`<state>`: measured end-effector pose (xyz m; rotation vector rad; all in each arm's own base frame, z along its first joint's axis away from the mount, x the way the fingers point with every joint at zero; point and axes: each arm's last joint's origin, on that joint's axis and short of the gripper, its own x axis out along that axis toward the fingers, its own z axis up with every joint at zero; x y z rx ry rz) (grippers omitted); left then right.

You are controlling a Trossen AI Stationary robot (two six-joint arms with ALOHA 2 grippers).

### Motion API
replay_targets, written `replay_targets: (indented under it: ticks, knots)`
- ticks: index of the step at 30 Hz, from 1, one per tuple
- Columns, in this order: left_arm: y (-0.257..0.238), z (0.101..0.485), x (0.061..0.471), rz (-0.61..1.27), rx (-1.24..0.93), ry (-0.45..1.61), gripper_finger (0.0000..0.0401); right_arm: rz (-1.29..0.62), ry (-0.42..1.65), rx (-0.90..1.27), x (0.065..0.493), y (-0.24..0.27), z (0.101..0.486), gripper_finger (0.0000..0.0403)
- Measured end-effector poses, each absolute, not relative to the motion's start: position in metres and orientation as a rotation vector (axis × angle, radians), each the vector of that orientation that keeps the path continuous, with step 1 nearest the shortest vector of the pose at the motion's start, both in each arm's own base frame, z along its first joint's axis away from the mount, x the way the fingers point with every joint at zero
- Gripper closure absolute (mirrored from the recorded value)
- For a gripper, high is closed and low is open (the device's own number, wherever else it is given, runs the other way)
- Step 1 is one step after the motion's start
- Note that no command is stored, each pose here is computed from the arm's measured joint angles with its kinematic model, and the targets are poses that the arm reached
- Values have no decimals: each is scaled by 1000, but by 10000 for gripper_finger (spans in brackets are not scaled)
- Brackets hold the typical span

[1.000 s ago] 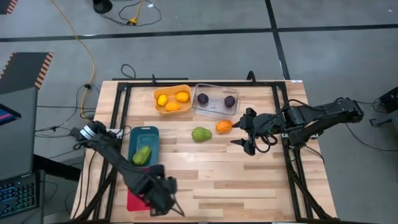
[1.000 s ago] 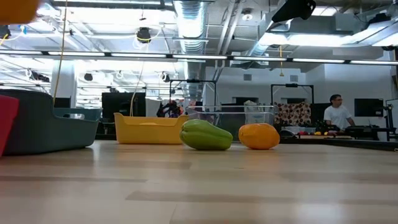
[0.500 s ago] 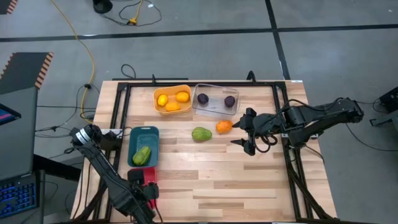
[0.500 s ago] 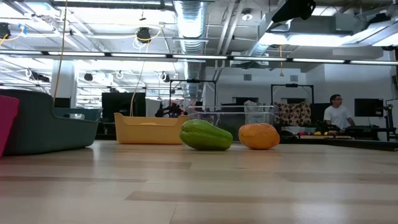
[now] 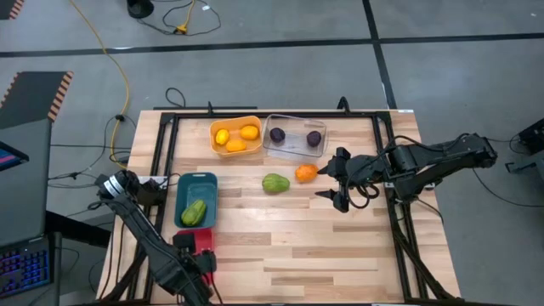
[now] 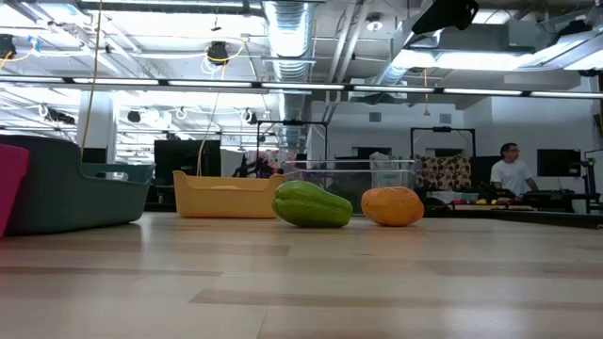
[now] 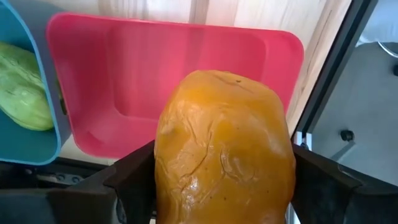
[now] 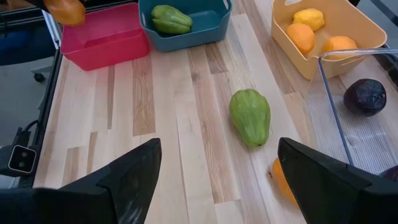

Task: Sort produce into baskets
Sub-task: Put the bottom orange potato into the red bin, then put the green chayote into the blue bin

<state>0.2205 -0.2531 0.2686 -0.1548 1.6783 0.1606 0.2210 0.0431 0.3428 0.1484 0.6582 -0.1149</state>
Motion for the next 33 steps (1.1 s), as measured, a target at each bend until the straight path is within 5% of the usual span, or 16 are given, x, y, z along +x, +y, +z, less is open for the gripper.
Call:
replay_targets:
  ticks: [18,33]
  knots:
    - [-252,268,222,193,-168,1654,116,-115,659,148,221,43,343,54]
    - [-253,268,223,221,-208,1646,35,-109,651,138,232,46,338,54]
